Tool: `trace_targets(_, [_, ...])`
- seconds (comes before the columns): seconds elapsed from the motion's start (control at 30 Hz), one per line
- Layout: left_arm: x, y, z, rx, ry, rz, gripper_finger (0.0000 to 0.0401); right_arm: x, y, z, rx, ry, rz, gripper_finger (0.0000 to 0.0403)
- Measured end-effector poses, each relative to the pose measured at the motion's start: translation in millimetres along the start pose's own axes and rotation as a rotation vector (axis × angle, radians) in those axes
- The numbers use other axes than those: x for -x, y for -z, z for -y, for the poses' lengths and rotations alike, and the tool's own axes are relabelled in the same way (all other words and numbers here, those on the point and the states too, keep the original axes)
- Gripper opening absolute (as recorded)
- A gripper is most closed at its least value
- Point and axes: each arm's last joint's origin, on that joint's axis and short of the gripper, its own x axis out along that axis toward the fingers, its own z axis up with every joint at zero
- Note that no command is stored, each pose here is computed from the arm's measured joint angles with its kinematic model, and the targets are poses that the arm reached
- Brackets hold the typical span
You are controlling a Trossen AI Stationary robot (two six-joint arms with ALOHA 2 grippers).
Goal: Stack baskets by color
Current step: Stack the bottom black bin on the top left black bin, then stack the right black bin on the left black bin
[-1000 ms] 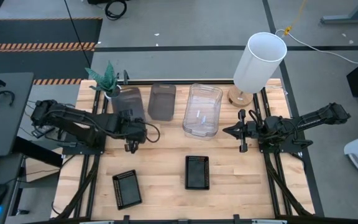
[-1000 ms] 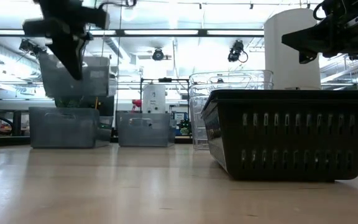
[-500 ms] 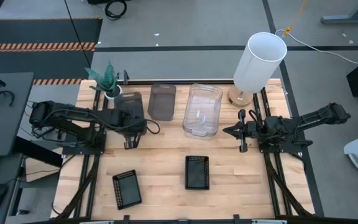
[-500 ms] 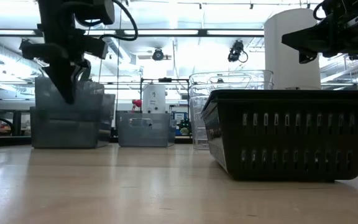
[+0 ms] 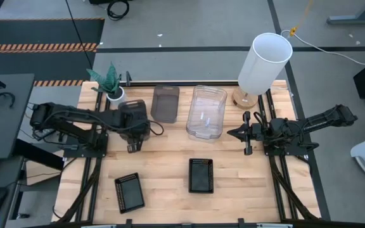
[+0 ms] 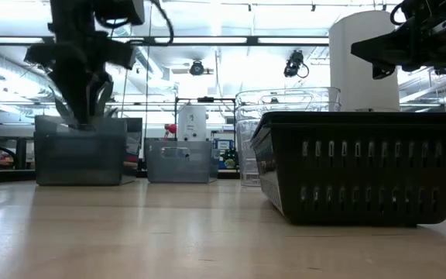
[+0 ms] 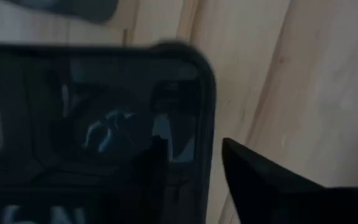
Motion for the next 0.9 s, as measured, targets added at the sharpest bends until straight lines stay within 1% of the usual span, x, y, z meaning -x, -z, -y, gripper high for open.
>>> trace_targets(0.07, [7.8, -5.9, -0.9, 0.001, -0.007, 0.037, 0.0184, 0.0, 0.0, 0.0, 0.0, 0.0, 0.0, 0.0016])
trace_targets(0.13, [13.8, -14.0, -3.2, 0.019, -0.077, 0.114, 0.0202, 0.0, 0.0, 0.0, 0.0, 0.0, 0.0, 0.0016])
trace_targets(0.2, [16.2, -22.1, -4.7, 0.033, -0.144, 0.202, 0.0212, 0.0, 0.0, 0.0, 0.0, 0.0, 0.0, 0.0016])
trace_targets(0.33, [9.6, -38.0, -7.6, -0.012, -0.172, 0.32, 0.0207, 0.0, 0.0, 0.0, 0.0, 0.0, 0.0, 0.0016])
trace_targets(0.57, [-14.2, -61.3, -28.3, -0.026, -0.221, 0.365, 0.0177, 0.0, -0.1, 0.0, -0.001, 0.0, 0.001, 0.0016])
trace_targets(0.63, [-21.9, -67.9, -34.2, -0.024, -0.21, 0.376, 0.0171, 0.0, -0.2, 0.1, -0.001, 0.0, 0.002, 0.0016])
trace_targets(0.83, [-49.5, -84.5, -45.4, -0.043, -0.067, 0.398, 0.0161, 0.0, -0.2, 0.0, -0.001, 0.0, 0.002, 0.0016])
trace_targets(0.9, [-59.2, -85.7, -48.2, -0.061, -0.067, 0.368, 0.016, 0.0, -0.4, 0.0, -0.001, 0.0, 0.004, 0.0016])
